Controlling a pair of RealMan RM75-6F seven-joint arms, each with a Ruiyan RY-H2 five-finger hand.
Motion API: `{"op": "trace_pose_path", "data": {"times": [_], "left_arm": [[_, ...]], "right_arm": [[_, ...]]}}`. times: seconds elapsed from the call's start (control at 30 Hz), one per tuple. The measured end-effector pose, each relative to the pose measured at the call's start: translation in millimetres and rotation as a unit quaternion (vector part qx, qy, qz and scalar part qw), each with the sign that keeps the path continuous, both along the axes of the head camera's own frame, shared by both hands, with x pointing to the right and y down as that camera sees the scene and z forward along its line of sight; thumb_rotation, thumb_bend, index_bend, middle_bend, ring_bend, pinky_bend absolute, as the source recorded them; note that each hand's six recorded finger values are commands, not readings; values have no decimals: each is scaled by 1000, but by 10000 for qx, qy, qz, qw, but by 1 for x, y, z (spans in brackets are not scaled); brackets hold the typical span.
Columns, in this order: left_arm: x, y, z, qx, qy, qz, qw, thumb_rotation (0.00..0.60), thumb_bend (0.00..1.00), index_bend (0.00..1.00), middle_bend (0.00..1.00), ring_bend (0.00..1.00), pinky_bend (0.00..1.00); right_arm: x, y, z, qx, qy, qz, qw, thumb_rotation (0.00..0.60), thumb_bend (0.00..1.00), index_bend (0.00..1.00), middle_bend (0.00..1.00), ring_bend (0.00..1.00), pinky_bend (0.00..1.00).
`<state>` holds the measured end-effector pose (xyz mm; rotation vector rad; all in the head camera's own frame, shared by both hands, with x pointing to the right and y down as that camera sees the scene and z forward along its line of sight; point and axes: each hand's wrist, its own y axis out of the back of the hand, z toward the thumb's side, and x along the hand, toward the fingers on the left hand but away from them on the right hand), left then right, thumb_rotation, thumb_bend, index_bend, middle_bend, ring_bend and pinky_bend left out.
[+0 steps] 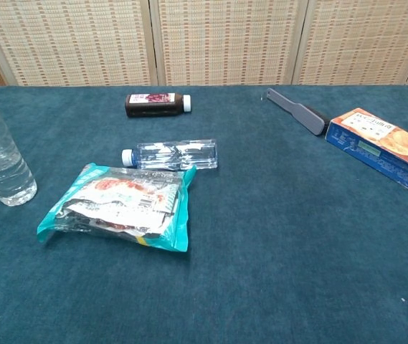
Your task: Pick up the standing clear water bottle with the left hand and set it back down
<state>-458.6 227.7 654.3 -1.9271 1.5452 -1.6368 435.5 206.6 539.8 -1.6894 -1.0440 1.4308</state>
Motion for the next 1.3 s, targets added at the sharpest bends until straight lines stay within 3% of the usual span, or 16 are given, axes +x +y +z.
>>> {"op": "trace_pose_path", "data": {"times": [0.33,0.9,1.3], "left_arm": [[20,-29,18,519,150,-91,9985,600,352,0,0,0,130],[56,-44,31,299,845,-457,9949,600,351,0,0,0,129],[71,-48,17,67,1458,-541,9878,600,357,0,0,0,122]], "right_arm": [[0,1,1,-49,-11,-10,10000,600,166,0,35,0,262],[1,0,2,-84,-2,28,10000,600,165,0,35,0,262],[-1,-1,6,-159,32,7,9999,600,165,0,35,0,262]]}}
